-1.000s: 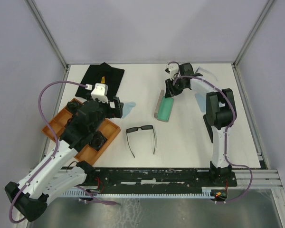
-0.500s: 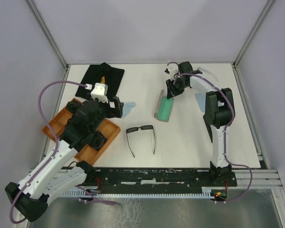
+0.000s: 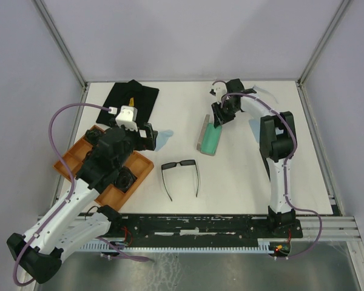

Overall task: Organize the sunglasses
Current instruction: Adjust the sunglasses case at the center of the board.

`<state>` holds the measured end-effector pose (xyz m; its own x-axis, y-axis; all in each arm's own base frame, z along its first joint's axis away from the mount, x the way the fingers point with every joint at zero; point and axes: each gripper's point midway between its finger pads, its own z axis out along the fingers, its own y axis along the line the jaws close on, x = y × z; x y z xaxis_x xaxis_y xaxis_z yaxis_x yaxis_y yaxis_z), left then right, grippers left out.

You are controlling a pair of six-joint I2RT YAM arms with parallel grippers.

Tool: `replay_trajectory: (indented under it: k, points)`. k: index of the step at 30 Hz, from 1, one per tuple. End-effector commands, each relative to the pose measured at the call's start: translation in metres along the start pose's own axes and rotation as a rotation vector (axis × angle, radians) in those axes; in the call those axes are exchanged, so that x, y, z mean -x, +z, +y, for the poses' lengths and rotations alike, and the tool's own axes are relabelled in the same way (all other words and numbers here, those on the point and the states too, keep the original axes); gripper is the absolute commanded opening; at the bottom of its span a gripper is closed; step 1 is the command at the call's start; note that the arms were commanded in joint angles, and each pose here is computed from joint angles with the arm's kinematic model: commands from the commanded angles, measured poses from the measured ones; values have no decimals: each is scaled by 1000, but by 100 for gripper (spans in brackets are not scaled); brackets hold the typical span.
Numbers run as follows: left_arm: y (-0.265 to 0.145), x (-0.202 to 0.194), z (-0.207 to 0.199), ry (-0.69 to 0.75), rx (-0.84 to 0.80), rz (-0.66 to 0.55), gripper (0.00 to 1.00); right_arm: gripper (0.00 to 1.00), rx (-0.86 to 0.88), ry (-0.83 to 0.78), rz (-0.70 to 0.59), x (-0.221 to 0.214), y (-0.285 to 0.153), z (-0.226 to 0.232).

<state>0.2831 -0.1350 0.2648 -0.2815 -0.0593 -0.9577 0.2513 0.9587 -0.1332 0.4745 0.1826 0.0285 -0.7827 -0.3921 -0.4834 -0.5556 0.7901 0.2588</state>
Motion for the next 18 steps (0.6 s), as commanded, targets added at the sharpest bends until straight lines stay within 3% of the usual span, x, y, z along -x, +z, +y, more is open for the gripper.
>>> replay_trajectory:
  k: [1,6,18]
  points:
    - [-1,18,-5,-61,-24,-64,99,42,-13,-25,-14,10,-1,0]
    - [-1,18,-4,-64,-20,-63,99,40,-7,-31,-9,12,0,4]
    - [-1,18,-4,-67,-23,-64,99,14,-99,63,-33,7,-3,-2]
